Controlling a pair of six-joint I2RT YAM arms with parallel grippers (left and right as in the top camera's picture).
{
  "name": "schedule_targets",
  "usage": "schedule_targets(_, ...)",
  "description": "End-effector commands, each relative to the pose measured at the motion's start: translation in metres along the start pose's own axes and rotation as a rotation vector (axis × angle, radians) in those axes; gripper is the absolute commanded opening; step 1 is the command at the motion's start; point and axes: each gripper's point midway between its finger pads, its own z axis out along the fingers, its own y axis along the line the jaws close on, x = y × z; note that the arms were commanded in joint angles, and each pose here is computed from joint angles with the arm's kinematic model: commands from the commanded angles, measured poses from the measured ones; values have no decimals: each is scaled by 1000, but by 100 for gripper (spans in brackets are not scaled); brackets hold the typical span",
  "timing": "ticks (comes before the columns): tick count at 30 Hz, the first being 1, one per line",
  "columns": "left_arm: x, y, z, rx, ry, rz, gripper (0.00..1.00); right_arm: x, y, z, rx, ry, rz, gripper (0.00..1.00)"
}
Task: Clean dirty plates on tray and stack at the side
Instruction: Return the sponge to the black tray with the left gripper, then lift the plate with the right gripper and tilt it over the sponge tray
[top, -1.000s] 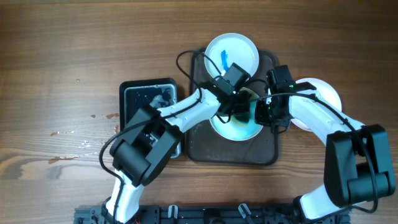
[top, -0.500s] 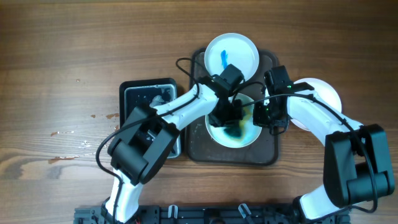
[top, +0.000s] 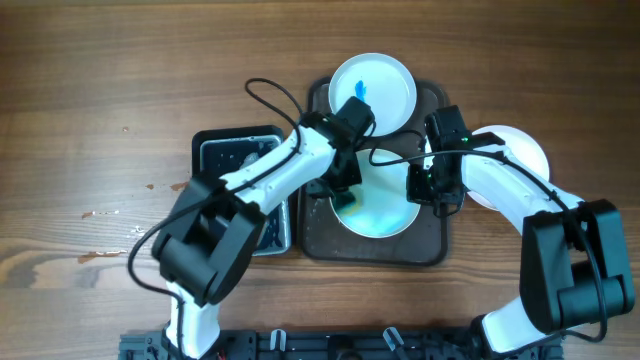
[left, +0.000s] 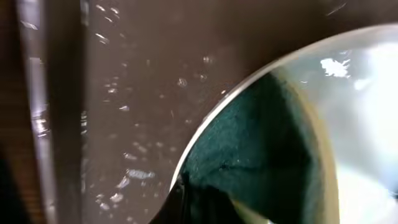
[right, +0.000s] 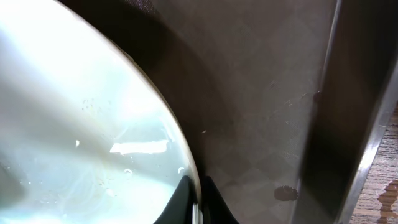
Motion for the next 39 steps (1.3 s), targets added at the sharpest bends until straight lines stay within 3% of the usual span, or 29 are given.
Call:
schedule_targets(1, -13, -1, -49, 74, -100, -30, 4, 14, -24, 18, 107, 49, 7, 4)
schedule_targets(3, -11, -3, -75, 161, -88, 1, 4, 14, -24, 18, 107, 50, 7, 4)
schedule_targets(5, -23, 26, -105, 170, -123, -52, 4, 14, -24, 18, 107, 50, 6, 4)
schedule_targets(9, -41, 97, -126, 53, -160, -170, 4, 13, -24, 18, 106, 47, 7, 4)
schedule_targets(13, -41, 171, -100, -200, -150, -268, 4, 3, -21, 19, 93, 8, 2, 4)
schedule_targets(18, -27, 193, -39, -224, -149, -283, 5, -15, -12, 17, 56, -58, -34, 4)
schedule_targets(20, -23, 196, -35, -230, -139, -282, 13, -14, -8, 7, 46, -40, -34, 4)
schedule_targets(24, -26, 188, -47, -191, -155, -282, 49, -24, 0, -36, 38, -86, -84, 4)
schedule_targets(30, -37, 176, -108, -115, -261, -287, 69, -24, 23, -106, 25, -121, -157, 4)
schedule_targets(35, -42, 199, -178, -54, -389, -385, 97, -12, 82, -127, -4, -146, -331, 4)
schedule_targets(39, -32, 232, -213, -38, -468, -492, 100, -9, 130, -126, -39, -179, -421, 4)
